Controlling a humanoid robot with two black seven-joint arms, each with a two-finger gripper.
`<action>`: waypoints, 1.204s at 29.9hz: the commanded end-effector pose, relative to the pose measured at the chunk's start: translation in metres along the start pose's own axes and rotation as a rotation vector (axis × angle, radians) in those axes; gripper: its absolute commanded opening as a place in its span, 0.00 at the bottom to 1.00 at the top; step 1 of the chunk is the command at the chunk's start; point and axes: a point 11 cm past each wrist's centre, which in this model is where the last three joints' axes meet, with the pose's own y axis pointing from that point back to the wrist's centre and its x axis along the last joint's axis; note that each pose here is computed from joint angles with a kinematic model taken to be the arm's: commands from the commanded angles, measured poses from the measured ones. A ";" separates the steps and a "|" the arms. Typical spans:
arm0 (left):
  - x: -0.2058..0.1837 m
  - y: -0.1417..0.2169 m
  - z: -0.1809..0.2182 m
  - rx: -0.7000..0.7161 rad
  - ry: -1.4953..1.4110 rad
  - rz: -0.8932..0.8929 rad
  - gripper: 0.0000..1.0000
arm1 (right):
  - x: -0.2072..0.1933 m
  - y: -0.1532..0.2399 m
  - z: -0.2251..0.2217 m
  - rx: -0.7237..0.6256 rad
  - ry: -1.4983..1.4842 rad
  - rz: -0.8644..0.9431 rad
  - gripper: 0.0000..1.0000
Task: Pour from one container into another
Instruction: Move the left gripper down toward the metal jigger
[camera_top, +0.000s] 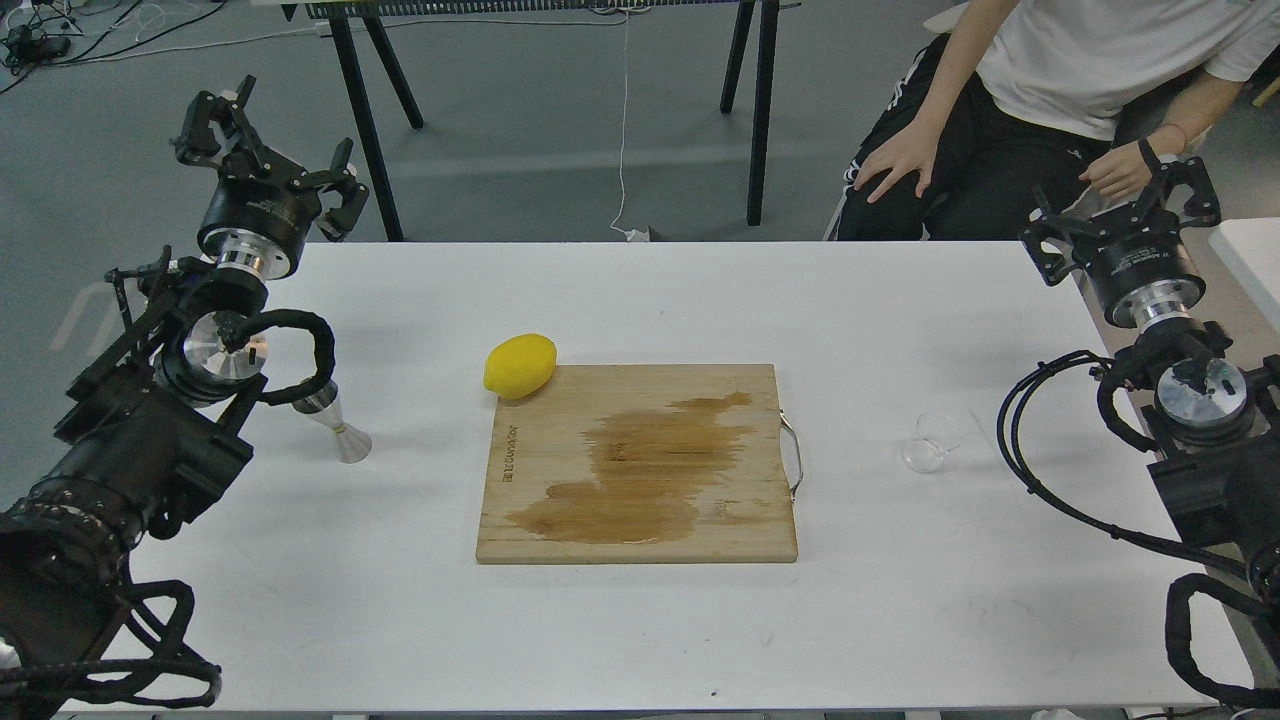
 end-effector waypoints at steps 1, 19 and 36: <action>-0.003 0.000 0.000 -0.007 0.002 -0.013 1.00 | 0.001 0.000 -0.003 -0.002 0.010 0.001 1.00; -0.010 0.063 0.070 0.126 -0.531 -0.223 1.00 | -0.001 0.003 -0.014 0.015 0.024 -0.011 1.00; 0.054 0.218 0.030 0.397 -1.614 -0.419 0.98 | 0.016 0.015 -0.007 -0.001 0.024 0.026 1.00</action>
